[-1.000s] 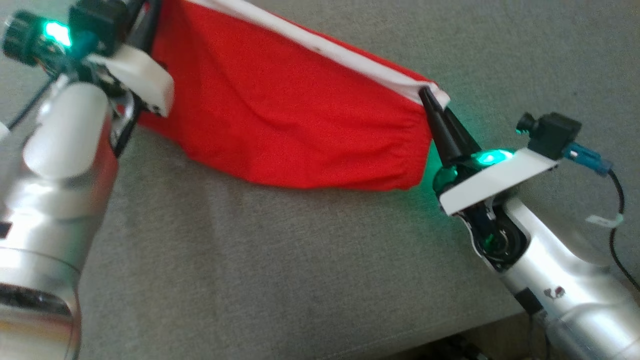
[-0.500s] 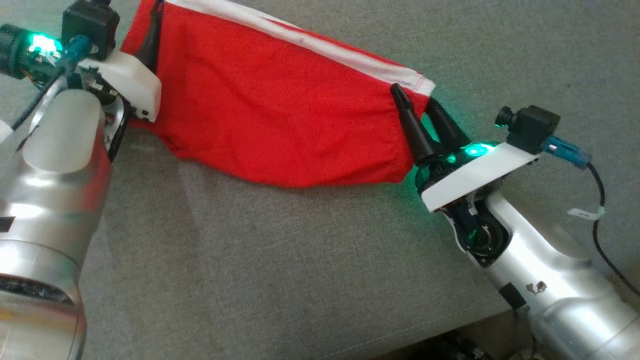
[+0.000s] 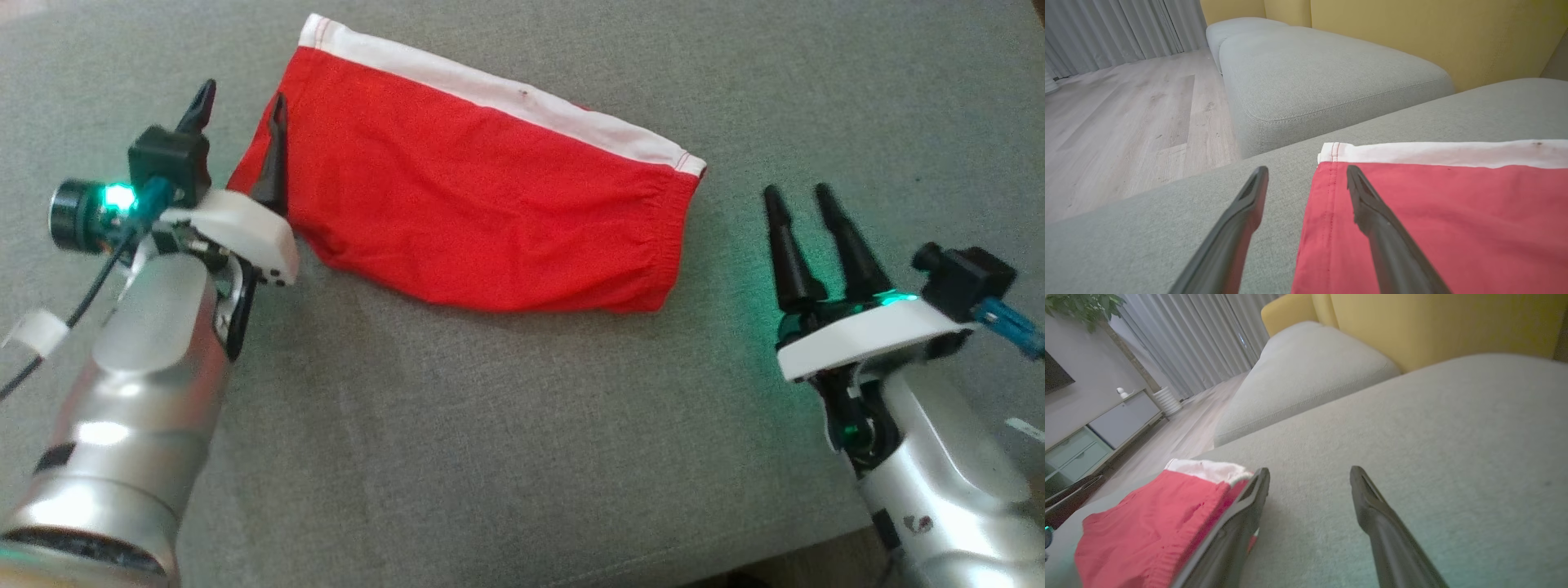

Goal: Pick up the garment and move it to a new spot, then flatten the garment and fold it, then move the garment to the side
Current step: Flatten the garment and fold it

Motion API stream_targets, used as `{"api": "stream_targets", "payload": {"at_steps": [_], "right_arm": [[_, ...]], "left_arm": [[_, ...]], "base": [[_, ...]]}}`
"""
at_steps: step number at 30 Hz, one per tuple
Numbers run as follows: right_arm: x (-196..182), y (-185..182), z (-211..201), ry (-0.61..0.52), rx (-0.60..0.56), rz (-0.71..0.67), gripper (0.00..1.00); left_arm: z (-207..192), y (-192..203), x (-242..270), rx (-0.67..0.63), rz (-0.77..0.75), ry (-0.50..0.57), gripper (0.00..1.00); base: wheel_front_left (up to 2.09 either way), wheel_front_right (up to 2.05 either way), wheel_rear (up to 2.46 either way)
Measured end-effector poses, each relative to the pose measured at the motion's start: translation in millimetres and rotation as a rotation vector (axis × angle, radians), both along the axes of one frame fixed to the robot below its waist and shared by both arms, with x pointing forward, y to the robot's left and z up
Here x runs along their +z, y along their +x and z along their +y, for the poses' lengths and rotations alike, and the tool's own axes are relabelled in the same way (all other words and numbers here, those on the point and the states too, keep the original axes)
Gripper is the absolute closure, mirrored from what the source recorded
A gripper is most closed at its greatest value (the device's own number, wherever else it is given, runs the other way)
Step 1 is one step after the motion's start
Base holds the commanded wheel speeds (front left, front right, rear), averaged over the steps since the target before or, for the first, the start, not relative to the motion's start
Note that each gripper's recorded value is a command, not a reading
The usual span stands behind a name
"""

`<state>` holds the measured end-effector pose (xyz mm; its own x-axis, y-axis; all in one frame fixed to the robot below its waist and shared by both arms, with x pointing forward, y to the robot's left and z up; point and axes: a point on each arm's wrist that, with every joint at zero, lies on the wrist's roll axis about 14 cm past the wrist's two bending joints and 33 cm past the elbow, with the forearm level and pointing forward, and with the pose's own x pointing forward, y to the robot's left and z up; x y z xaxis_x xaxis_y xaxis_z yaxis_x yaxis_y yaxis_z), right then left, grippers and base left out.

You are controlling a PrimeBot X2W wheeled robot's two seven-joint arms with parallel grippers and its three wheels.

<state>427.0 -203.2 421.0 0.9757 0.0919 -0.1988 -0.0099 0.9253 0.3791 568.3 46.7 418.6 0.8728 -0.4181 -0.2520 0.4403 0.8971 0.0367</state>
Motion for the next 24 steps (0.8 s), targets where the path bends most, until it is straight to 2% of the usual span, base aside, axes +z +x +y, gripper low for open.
{"api": "stream_targets", "payload": {"at_steps": [4,10,24], "right_arm": [[13.2,-1.0,-12.9,-0.111,-0.045,-0.061,0.0],[13.2,-10.9,-25.8,-0.199,-0.118,-0.071,0.0],[5.3,-12.7,-34.1,-0.214,-0.158,-0.049,0.0]], "left_arm": [[4.2,-8.3,0.9,0.042,0.004,-0.056,0.0],[8.7,-18.3,-15.0,0.08,0.04,-0.087,0.0],[3.8,-22.9,-55.2,0.093,0.173,-0.087,0.0]], "base": [[0.0,0.0,0.0],[0.0,0.0,0.0],[0.0,0.0,0.0]]}}
